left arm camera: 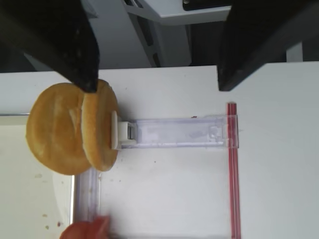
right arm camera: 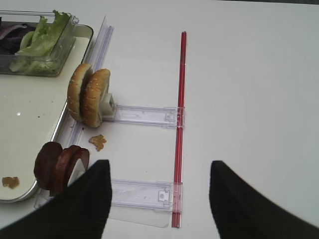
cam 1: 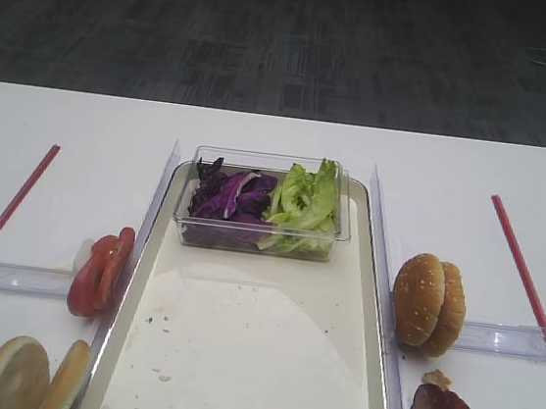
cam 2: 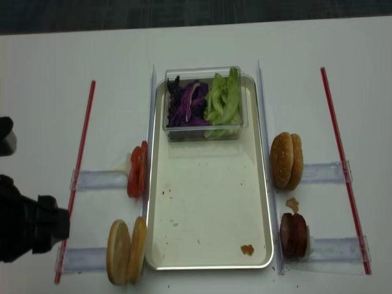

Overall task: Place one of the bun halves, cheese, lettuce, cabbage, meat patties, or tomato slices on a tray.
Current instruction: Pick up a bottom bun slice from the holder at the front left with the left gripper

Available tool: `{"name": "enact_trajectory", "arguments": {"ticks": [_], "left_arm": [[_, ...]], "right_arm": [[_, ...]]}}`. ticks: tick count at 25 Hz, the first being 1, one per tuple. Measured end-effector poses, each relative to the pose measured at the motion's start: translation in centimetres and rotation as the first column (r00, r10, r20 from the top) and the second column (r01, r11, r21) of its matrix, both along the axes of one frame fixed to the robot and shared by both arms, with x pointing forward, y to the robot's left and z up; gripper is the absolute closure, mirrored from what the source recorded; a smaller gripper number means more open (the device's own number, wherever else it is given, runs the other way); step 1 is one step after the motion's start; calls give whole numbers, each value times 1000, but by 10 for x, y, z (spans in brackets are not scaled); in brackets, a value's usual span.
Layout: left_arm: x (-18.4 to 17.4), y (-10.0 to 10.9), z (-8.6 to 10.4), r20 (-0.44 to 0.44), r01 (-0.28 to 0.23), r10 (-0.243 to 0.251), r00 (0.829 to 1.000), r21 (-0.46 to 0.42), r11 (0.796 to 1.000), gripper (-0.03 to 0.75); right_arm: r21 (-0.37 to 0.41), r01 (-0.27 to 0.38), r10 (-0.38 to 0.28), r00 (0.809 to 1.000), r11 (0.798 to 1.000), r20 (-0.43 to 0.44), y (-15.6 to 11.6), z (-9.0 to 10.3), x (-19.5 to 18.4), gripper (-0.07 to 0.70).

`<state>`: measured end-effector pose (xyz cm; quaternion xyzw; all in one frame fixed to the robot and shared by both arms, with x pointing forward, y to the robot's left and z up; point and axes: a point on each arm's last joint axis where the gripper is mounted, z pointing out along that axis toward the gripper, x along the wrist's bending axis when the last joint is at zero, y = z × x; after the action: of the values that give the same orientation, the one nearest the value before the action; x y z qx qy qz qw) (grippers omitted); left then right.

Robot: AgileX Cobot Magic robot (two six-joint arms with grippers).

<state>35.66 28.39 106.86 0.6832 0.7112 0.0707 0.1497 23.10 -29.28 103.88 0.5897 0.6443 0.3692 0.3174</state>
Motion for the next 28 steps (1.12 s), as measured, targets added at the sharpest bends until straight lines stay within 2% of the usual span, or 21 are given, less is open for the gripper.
{"name": "enact_trajectory", "arguments": {"ticks": [3, 12, 18, 25, 28], "left_arm": [[0, -3, 2, 5, -2, 2, 1000, -33, 999, 249], [0, -22, 4, -15, 48, -49, 999, -71, 996, 249], [11, -51, 3, -93, 114, -122, 988, -83, 990, 249], [22, -90, 0, -149, 200, -202, 968, -33, 979, 249], [26, -107, 1, -156, 211, -212, 965, -19, 977, 249]], "right_arm": [[0, 0, 0, 1000, 1000, 0, 0, 0, 0, 181], [0, 0, 0, 1000, 1000, 0, 0, 0, 0, 181], [0, 0, 0, 1000, 1000, 0, 0, 0, 0, 181], [0, 0, 0, 1000, 1000, 0, 0, 0, 0, 181], [0, 0, 0, 1000, 1000, 0, 0, 0, 0, 181]]}}
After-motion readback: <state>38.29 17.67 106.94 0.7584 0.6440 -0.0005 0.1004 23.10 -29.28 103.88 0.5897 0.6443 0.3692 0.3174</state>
